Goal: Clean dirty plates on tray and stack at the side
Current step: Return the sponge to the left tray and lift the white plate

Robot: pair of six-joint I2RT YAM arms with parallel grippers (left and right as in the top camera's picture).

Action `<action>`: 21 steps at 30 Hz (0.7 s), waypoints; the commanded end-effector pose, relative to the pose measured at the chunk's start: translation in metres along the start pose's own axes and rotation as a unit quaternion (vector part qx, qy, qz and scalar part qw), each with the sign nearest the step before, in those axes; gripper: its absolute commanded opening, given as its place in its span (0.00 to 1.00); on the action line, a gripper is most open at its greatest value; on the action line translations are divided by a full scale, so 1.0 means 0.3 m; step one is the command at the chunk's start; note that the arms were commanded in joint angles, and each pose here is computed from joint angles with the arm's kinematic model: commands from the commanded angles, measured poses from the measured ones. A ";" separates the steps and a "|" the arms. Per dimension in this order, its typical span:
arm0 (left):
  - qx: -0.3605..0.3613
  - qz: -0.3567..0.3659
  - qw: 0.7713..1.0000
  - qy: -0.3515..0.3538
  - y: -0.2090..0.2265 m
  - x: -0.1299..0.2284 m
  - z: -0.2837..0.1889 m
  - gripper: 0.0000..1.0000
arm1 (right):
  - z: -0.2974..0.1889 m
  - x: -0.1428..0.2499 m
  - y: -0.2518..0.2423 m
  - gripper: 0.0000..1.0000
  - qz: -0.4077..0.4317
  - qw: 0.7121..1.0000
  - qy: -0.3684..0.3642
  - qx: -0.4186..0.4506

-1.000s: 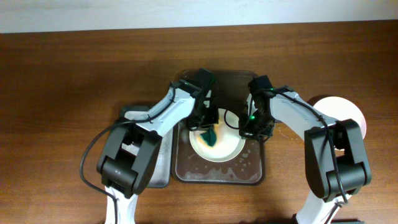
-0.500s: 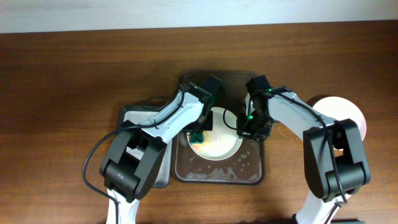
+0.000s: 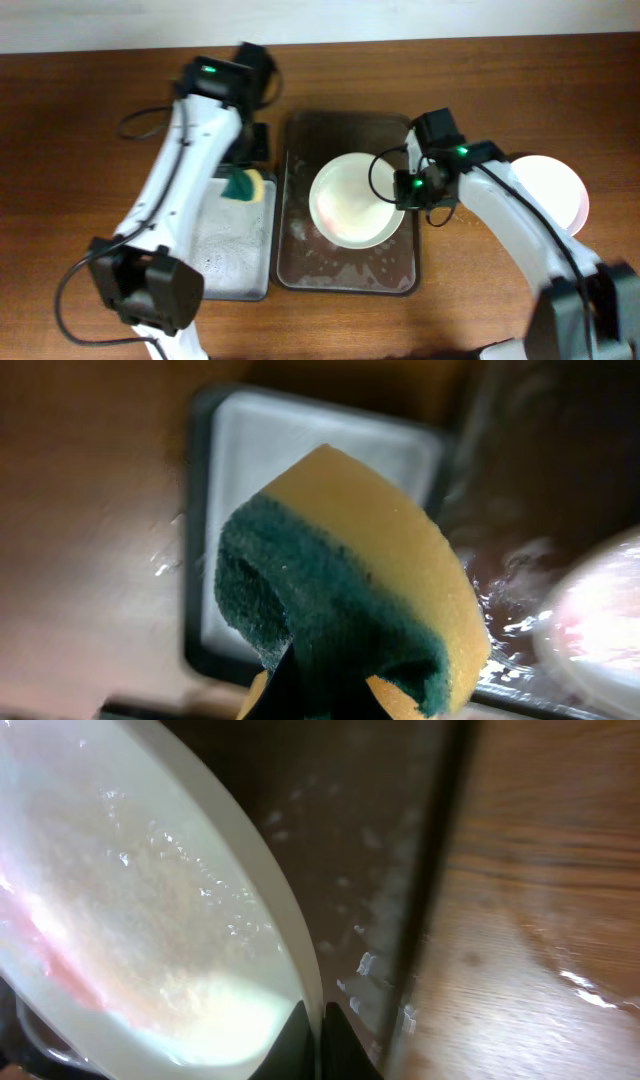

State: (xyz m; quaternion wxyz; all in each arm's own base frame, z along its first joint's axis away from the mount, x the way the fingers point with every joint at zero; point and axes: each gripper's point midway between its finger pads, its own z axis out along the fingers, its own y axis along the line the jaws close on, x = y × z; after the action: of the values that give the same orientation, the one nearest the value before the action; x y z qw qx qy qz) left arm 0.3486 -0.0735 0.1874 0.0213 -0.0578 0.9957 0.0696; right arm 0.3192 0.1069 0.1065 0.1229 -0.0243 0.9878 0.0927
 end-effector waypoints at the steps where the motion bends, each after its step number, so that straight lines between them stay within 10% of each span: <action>1: 0.006 -0.020 1.000 0.022 0.124 -0.011 0.049 0.00 | -0.154 -0.014 -0.016 0.04 -0.059 0.989 -0.081 0.105; 5: 0.071 -0.016 0.995 0.069 0.120 0.031 0.272 0.09 | -0.262 0.012 0.035 0.04 -0.159 0.942 -0.147 0.258; 12: 0.114 -0.022 0.992 -0.039 0.122 0.049 0.124 0.68 | -0.417 0.053 0.180 0.04 -0.237 0.854 -0.275 0.372; 14: 0.136 -0.022 0.988 -0.071 0.120 0.069 0.038 1.00 | -0.469 0.062 0.211 0.04 -0.241 0.829 -0.318 0.391; 21: 0.158 -0.020 0.984 -0.084 0.108 0.090 -0.011 1.00 | -0.570 0.087 0.319 0.04 -0.281 0.770 -0.400 0.410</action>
State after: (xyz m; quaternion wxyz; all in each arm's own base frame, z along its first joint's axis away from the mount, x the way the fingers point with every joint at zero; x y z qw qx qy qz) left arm 0.3173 -0.0429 0.1866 0.1035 -0.0708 0.9893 -0.0750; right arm 0.2461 0.1721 0.2634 0.4960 -0.2351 0.7588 -0.3506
